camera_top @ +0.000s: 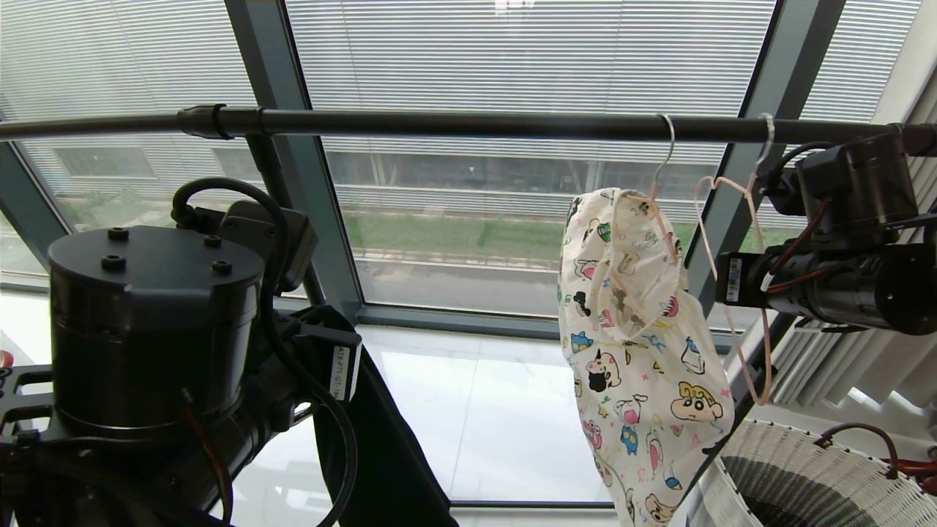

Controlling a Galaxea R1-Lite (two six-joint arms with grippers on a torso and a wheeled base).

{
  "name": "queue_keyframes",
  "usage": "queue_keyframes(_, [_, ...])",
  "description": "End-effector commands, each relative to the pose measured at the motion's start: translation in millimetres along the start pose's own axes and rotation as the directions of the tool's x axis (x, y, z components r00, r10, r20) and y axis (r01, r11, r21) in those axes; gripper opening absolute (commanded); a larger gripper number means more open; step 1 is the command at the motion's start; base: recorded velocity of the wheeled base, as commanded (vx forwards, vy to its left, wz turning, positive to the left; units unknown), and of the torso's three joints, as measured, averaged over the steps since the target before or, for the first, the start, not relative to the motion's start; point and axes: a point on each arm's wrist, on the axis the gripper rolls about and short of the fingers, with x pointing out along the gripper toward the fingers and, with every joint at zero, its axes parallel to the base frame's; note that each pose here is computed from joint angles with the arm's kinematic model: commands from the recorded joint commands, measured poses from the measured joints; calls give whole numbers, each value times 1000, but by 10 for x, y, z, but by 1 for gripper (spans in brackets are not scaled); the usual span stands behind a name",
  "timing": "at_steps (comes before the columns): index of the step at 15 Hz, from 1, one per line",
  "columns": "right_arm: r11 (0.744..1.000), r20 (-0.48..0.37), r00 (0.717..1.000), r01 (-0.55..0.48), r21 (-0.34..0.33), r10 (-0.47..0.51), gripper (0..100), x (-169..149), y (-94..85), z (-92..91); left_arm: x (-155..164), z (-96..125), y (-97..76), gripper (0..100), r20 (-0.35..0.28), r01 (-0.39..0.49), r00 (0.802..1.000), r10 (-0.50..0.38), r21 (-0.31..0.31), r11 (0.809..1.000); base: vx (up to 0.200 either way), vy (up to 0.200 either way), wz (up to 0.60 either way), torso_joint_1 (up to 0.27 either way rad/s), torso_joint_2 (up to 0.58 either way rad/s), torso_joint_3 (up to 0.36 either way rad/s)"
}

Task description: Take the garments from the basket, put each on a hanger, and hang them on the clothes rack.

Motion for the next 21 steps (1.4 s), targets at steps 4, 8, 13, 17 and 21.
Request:
queue_keyframes(4, [1000,1,1000,-1,-1,1,0,-10,-2,1,2,0,2,0,0,-2,1000,2,-1,1000,0,0,0,0,0,0])
queue_keyframes(8, [998,61,996,68,2,-68,0,-98,-15,29,-3,2,3,0,1,0,1000,0,-2,1000,0,0,0,0,0,0])
queue_keyframes(13, [1000,158,987,11,-24,-7,0,-288,-66,-32,-9,5,9,0,3,0,1000,0,-4,1000,0,0,0,0,0,0])
queue_keyframes(17, [994,216,973,-62,-89,80,0,-523,-165,-174,-21,8,22,0,6,0,1000,0,-6,1000,0,0,0,0,0,0])
queue_keyframes(21, [974,248,952,-136,-182,179,0,-821,-328,-381,-21,6,28,0,6,-3,1000,3,-6,1000,-100,0,0,1,2,1])
